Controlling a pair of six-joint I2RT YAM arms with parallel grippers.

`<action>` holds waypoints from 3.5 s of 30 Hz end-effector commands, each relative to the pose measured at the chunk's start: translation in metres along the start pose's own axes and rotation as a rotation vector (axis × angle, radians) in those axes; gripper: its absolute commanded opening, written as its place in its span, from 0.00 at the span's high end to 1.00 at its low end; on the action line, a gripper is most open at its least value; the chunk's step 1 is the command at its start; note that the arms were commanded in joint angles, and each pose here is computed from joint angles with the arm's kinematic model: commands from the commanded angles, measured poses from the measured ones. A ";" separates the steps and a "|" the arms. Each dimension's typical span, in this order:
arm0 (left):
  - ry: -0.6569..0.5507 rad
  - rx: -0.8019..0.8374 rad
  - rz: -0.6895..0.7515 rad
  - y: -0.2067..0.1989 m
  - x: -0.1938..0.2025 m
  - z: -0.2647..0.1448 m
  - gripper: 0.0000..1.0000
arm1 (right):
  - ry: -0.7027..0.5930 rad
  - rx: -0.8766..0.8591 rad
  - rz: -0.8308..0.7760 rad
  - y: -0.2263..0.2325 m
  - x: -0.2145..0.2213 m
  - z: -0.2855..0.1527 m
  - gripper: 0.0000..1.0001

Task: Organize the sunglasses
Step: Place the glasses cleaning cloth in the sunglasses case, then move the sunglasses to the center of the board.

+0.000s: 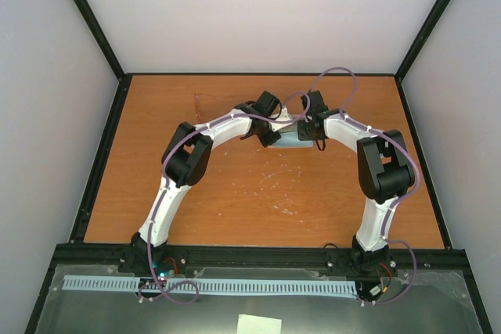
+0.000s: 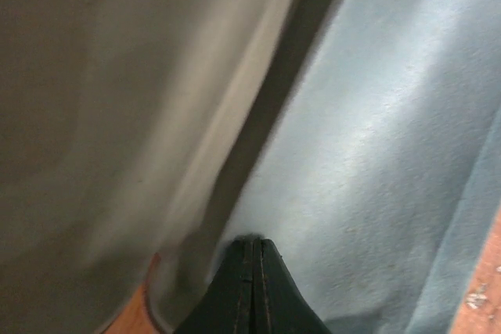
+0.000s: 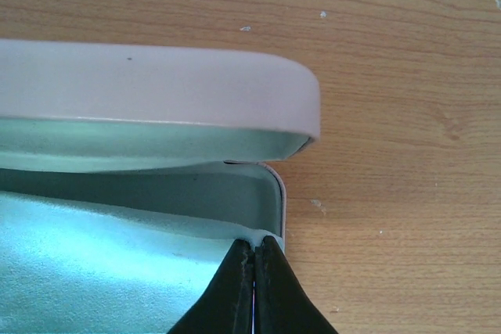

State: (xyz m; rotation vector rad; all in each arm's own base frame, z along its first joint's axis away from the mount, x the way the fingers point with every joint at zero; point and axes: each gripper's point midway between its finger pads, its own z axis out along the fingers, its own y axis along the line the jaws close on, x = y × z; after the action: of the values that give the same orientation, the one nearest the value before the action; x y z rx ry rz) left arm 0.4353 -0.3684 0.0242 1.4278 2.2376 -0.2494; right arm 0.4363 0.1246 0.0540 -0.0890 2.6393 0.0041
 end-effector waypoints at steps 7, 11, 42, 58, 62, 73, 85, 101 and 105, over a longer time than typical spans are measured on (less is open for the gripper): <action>0.037 -0.106 0.024 0.030 0.002 -0.009 1.00 | -0.063 -0.029 0.012 0.005 -0.018 -0.003 0.97; 0.031 -0.114 0.019 0.032 0.001 -0.013 1.00 | -0.065 -0.048 0.009 0.009 -0.021 0.000 0.97; -0.233 -0.010 -0.268 0.054 -0.026 -0.130 0.91 | -0.141 -0.062 0.098 0.001 -0.029 -0.052 0.97; -0.227 -0.038 -0.451 0.101 0.058 -0.154 0.91 | 0.022 -0.044 0.102 0.018 -0.004 0.009 0.97; -0.227 -0.045 -0.466 0.102 0.067 -0.154 0.91 | 0.066 -0.044 0.079 0.023 -0.001 0.023 0.97; -0.220 -0.040 -0.485 0.100 0.079 -0.148 0.90 | 0.163 -0.052 0.044 0.039 0.028 0.041 0.97; -0.240 -0.130 -0.516 0.133 0.093 -0.157 0.59 | -0.034 -0.081 0.072 0.049 -0.038 -0.018 0.85; -0.057 -0.260 -0.399 0.281 0.173 -0.165 0.55 | -0.043 -0.498 -0.010 0.170 -0.097 -0.091 0.52; -0.042 -0.276 -0.438 0.282 0.196 -0.169 0.53 | -0.050 -0.510 -0.167 0.227 -0.107 -0.090 0.48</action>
State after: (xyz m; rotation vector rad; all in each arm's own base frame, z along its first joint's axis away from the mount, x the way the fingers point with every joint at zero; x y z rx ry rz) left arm 0.5837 -0.0428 0.1017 0.7673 2.3851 -0.1256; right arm 0.4891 0.3041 0.1974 -0.2593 2.4417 0.5958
